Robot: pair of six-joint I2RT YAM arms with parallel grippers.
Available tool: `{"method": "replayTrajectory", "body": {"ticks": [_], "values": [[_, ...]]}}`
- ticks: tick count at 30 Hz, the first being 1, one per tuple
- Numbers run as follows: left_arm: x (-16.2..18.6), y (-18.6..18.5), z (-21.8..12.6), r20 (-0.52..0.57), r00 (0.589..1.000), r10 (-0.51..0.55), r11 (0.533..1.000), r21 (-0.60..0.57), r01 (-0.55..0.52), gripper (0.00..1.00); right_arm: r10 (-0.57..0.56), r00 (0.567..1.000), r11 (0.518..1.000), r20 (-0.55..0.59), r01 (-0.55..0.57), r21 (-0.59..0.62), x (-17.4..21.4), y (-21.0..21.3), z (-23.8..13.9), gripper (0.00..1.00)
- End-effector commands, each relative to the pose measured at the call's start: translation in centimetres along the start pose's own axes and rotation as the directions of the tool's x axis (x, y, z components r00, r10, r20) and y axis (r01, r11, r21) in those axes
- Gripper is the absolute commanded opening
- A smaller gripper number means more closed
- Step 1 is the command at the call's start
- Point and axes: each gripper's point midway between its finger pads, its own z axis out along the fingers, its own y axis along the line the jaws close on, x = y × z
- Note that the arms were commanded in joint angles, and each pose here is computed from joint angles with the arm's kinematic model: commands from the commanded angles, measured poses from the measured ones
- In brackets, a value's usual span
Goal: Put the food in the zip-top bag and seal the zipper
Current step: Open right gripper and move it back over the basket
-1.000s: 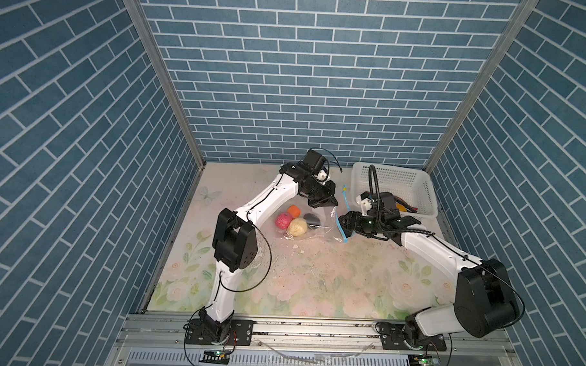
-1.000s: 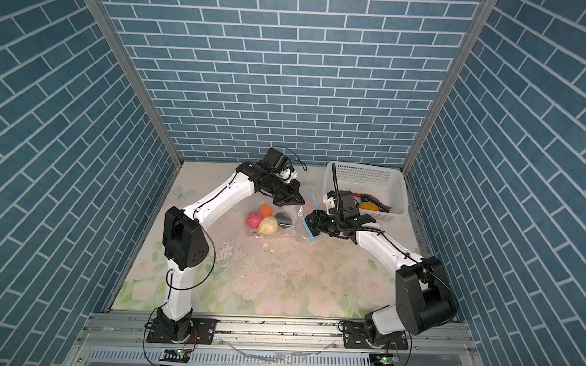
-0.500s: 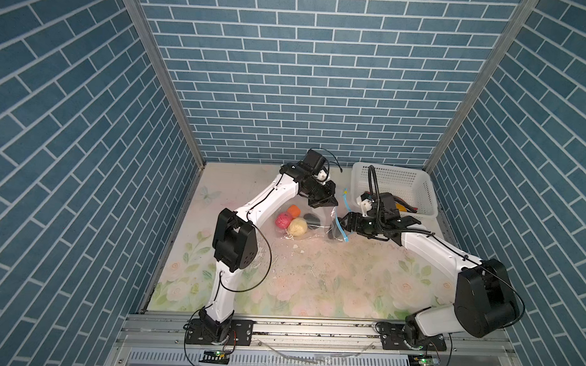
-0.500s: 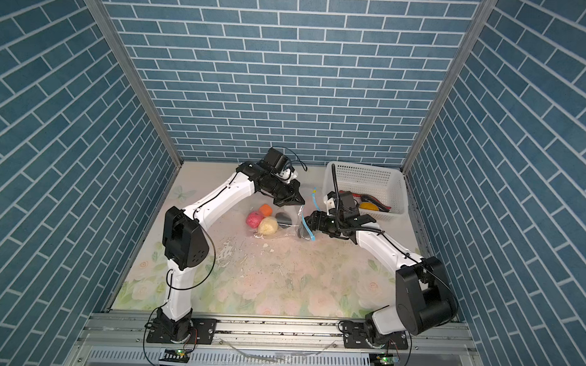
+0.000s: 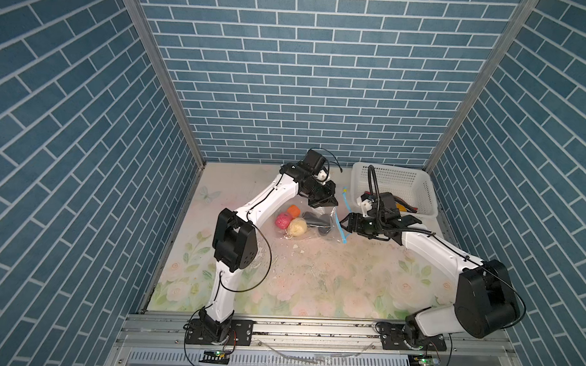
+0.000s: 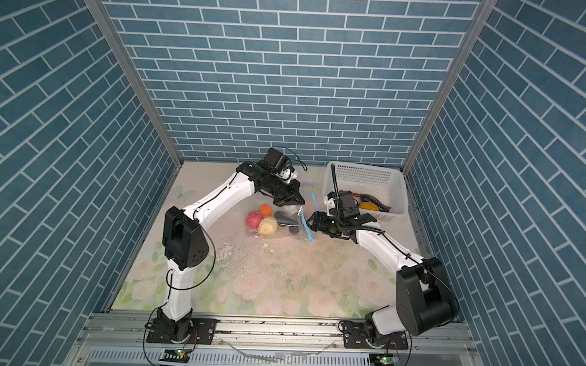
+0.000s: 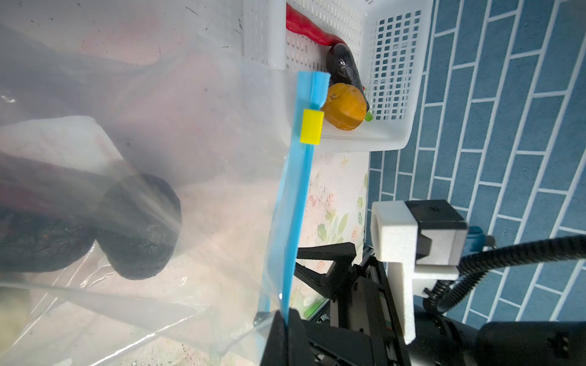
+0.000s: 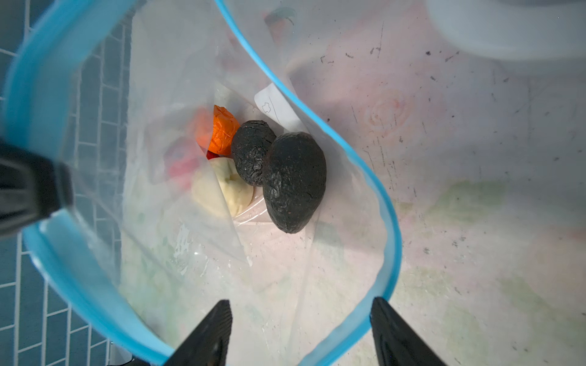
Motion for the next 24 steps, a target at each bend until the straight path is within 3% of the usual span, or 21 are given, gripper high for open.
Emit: {"method": "replayTrajectory", "body": {"ticks": [1, 11, 18, 24], "values": [[0.2, -1.0, -0.8, 0.011, 0.999, 0.033, 0.999, 0.018, -0.033, 0.0, -0.122, 0.989, 0.991, 0.079, 0.117, 0.061, -3.0, 1.4, -3.6, 0.69], [-0.1, -3.3, -2.8, 0.042, 0.997, 0.06, 0.995, 0.075, -0.063, 0.0, -0.159, 0.984, 0.953, 0.075, 0.133, 0.273, -9.4, -3.3, -8.7, 0.69], [-0.3, -3.9, -3.7, 0.053, 0.997, 0.058, 0.993, 0.097, -0.063, 0.0, 0.005, 0.999, 0.926, 0.036, -0.018, 0.376, -13.3, -8.6, -9.7, 0.7], [-0.4, -4.2, -4.7, 0.069, 0.996, 0.062, 0.992, 0.108, -0.069, 0.0, 0.057, 0.996, 0.851, -0.065, -0.014, 0.524, -13.7, -13.3, -9.7, 0.79]]}}
